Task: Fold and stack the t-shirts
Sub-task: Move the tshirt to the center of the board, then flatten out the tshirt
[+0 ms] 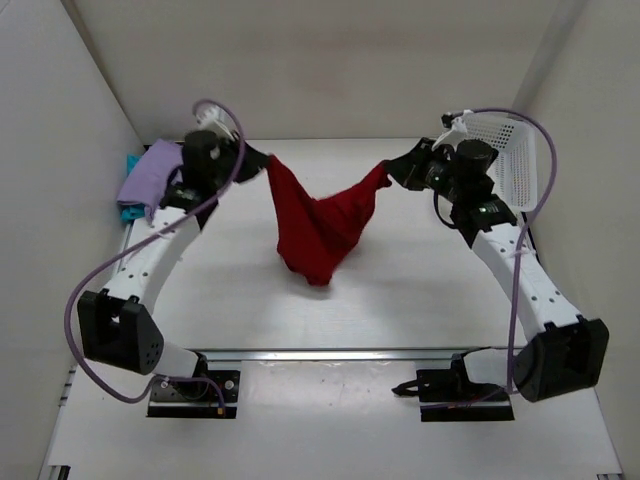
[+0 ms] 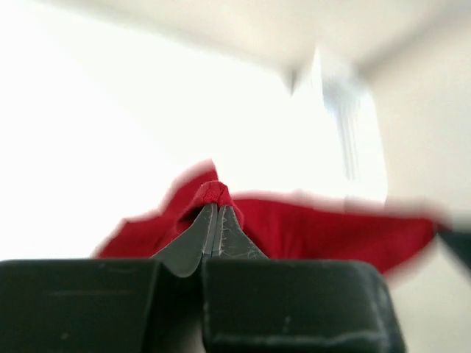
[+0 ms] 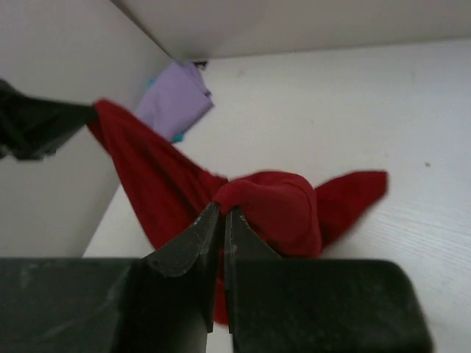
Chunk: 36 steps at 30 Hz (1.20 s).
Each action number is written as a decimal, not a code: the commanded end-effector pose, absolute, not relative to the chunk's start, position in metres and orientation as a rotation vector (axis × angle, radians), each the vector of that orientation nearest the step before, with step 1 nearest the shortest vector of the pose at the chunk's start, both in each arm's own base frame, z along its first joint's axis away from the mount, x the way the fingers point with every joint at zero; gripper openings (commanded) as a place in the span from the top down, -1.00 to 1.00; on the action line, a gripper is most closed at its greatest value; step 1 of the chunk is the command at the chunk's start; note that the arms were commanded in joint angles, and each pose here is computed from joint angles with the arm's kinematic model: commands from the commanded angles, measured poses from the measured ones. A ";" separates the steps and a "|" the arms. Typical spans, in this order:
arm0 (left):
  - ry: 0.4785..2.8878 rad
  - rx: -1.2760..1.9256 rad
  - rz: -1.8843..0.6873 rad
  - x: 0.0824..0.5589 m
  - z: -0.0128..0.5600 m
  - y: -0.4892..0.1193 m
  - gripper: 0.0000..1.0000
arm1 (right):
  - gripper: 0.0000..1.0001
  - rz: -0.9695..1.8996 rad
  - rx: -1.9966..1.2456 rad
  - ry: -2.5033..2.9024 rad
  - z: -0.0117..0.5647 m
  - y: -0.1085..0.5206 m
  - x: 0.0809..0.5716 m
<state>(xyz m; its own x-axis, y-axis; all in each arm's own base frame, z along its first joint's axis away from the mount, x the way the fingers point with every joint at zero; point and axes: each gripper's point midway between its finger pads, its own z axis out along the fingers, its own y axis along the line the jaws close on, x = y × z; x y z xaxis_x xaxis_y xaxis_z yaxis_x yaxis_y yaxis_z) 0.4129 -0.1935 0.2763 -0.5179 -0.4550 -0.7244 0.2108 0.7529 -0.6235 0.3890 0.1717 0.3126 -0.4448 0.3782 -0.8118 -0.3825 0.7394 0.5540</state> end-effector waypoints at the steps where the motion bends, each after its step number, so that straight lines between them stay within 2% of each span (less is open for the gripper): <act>1: 1.843 -0.206 -0.756 0.420 0.355 -0.145 1.00 | 1.00 0.922 -0.037 1.631 0.396 0.172 0.355; 3: 1.791 -0.215 -0.640 0.417 0.388 -0.124 1.00 | 1.00 0.942 -0.037 1.584 0.412 0.167 0.332; 6: 1.768 -0.180 -0.501 0.400 0.397 -0.113 1.00 | 1.00 0.942 0.068 1.620 0.384 0.148 0.316; 8: 1.791 -0.195 -0.458 0.393 0.381 -0.101 1.00 | 1.00 0.958 0.159 1.734 0.316 0.139 0.305; 9: 1.809 -0.197 -0.445 0.385 0.367 -0.097 1.00 | 0.98 0.988 0.184 1.736 0.306 0.137 0.295; 11: 1.843 -0.226 -0.386 0.364 0.336 -0.088 1.00 | 1.00 1.031 0.288 1.905 0.216 0.136 0.272; 13: 1.990 -0.245 -0.362 0.341 0.249 -0.089 0.81 | 1.00 1.021 0.377 2.012 0.154 0.130 0.247; 15: 2.099 -0.278 -0.403 0.317 0.190 -0.085 0.74 | 1.00 0.996 0.410 2.045 0.131 0.124 0.233; 16: 2.150 -0.326 -0.400 0.302 0.158 -0.074 0.63 | 0.95 0.968 0.430 2.040 0.129 0.118 0.228; 17: 2.202 -0.333 -0.419 0.288 0.136 -0.072 0.45 | 0.85 0.942 0.446 2.046 0.124 0.114 0.223; 18: 2.210 -0.334 -0.405 0.279 0.127 -0.069 0.26 | 0.74 0.906 0.448 2.046 0.122 0.109 0.223; 19: 2.201 -0.328 -0.398 0.275 0.128 -0.069 0.17 | 0.67 0.852 0.441 2.033 0.126 0.101 0.224; 21: 2.168 -0.307 -0.382 0.269 0.139 -0.072 0.20 | 0.51 0.790 0.430 2.033 0.131 0.093 0.225; 23: 2.131 -0.270 -0.407 0.272 0.157 -0.080 0.24 | 0.46 0.770 0.384 2.059 0.131 0.096 0.226; 25: 2.121 -0.254 -0.408 0.278 0.161 -0.082 0.14 | 0.48 0.745 0.298 2.077 0.132 0.105 0.230; 26: 2.121 -0.254 -0.408 0.280 0.160 -0.083 0.12 | 0.56 0.729 0.244 2.107 0.128 0.114 0.231; 28: 2.161 -0.283 -0.339 0.283 0.141 -0.075 0.13 | 0.92 0.738 0.103 2.125 0.132 0.140 0.231; 29: 2.168 -0.308 -0.331 0.284 0.134 -0.073 0.13 | 0.99 0.719 0.019 2.154 0.125 0.155 0.227; 34: 2.226 -0.471 -0.376 0.272 0.092 -0.056 0.25 | 0.99 0.540 -0.302 2.301 0.095 0.198 0.216; 36: 2.243 -0.513 -0.388 0.266 0.082 -0.058 0.09 | 0.88 0.592 -0.324 2.346 0.080 0.202 0.209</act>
<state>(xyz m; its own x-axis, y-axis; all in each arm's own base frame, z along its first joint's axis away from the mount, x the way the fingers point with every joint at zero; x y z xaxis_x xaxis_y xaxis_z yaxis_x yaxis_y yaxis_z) 0.2693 -0.0548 0.0880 -0.6186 -0.4216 -0.6630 -0.2077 0.9015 -0.3796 0.1930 0.2076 0.0828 -0.7725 -0.0407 -0.6338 -0.3699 0.8400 0.3969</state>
